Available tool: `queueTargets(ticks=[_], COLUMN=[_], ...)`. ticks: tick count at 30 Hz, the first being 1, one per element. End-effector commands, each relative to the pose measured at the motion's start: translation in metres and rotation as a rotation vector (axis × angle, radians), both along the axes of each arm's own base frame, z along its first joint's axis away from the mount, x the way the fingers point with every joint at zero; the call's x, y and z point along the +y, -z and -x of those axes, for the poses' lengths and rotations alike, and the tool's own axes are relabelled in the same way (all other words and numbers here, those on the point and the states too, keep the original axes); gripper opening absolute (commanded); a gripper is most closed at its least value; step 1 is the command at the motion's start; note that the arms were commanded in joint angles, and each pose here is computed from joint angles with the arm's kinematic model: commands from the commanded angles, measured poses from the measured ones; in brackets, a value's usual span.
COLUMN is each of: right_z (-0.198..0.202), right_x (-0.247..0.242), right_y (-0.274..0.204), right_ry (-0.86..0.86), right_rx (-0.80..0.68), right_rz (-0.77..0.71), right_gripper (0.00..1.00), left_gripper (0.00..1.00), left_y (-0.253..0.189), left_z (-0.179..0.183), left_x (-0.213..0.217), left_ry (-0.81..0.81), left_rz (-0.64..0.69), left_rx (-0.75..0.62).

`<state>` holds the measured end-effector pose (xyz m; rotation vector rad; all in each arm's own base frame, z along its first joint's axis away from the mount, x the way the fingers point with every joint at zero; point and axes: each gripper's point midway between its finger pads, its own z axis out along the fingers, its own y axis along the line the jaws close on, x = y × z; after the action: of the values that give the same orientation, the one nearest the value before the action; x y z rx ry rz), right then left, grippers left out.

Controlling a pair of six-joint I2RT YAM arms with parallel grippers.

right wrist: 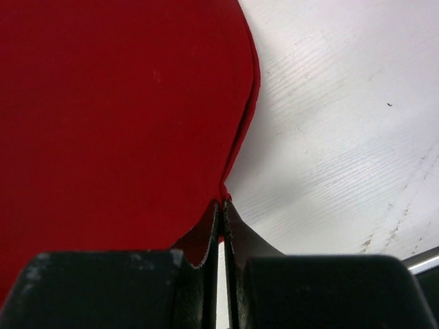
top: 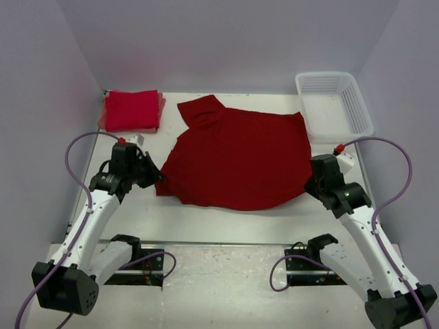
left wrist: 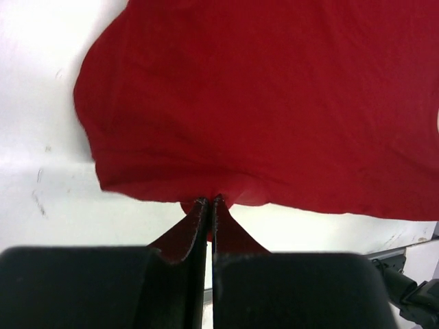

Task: Fold and stack the t-shirts
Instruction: Flatten out the tshirt

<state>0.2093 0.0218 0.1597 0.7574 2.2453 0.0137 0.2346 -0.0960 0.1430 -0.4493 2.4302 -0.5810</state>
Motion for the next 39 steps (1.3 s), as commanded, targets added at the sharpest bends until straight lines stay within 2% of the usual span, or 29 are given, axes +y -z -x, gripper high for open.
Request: queueTargets(ticks=[1, 8, 12, 16, 17, 19, 20, 23, 24, 26, 27, 30, 32, 36, 39], right_z=[-0.009, -0.023, -0.049, -0.088, -0.099, -0.12, -0.129, -0.141, -0.135, -0.126, -0.116, -0.088, -0.071, -0.028, -0.017], right_x=[0.002, -0.001, 0.006, 0.033, 0.038, 0.057, 0.064, 0.097, 0.11, 0.124, 0.134, 0.137, 0.13, 0.108, 0.097], right_y=[0.002, -0.002, -0.035, -0.086, -0.116, -0.134, -0.179, -0.226, -0.269, -0.316, -0.328, -0.374, -0.398, -0.444, -0.466], right_ry=[0.025, 0.002, -0.064, -0.197, -0.237, -0.33, -0.339, -0.443, -0.464, -0.528, -0.574, -0.59, -0.61, -0.599, -0.576], right_rx=[-0.017, -0.021, -0.107, -0.252, -0.308, -0.31, -0.394, -0.464, -0.557, -0.657, -0.682, -0.795, -0.86, -1.023, -1.103], right_rz=[-0.006, 0.056, 0.095, 0.152, 0.186, 0.266, 0.274, 0.349, 0.321, 0.319, 0.35, 0.36, 0.381, 0.337, 0.333], right_gripper=[0.0, 0.0, 0.0, 0.0, 0.0, 0.0, 0.0, 0.0, 0.0, 0.0, 0.0, 0.0, 0.0, 0.0, 0.0], left_gripper=[0.0, 0.0, 0.0, 0.0, 0.0, 0.0, 0.0, 0.0, 0.0, 0.0, 0.0, 0.0, 0.0, 0.0, 0.0], left_y=[-0.038, -0.06, -0.093, -0.166, -0.19, -0.235, -0.253, -0.309, -0.322, -0.359, -0.384, -0.424, -0.462, -0.524, -0.547], left_z=[-0.033, -0.055, -0.066, -0.076, -0.077, -0.076, -0.074, -0.066, -0.063, -0.053, -0.04, -0.012, 0.022, 0.081, 0.092], left_x=[-0.012, -0.01, -0.009, 0.006, 0.009, 0.015, 0.015, 0.017, 0.017, 0.014, 0.01, 0.004, 0.004, 0.017, 0.029], left_ry=[0.073, 0.072, 0.093, 0.061, 0.044, 0.018, 0.019, 0.003, 0.008, 0.029, 0.06, 0.112, 0.134, 0.098, 0.037], left_rz=[0.026, -0.001, -0.032, -0.113, -0.124, -0.143, -0.143, -0.142, -0.145, -0.133, -0.12, -0.104, -0.096, -0.129, -0.186], left_rx=[-0.155, -0.244, -0.347, -0.605, -0.673, -0.822, -0.878, -1.04, -1.072, -1.139, -1.189, -1.292, -1.402, -1.583, -1.639])
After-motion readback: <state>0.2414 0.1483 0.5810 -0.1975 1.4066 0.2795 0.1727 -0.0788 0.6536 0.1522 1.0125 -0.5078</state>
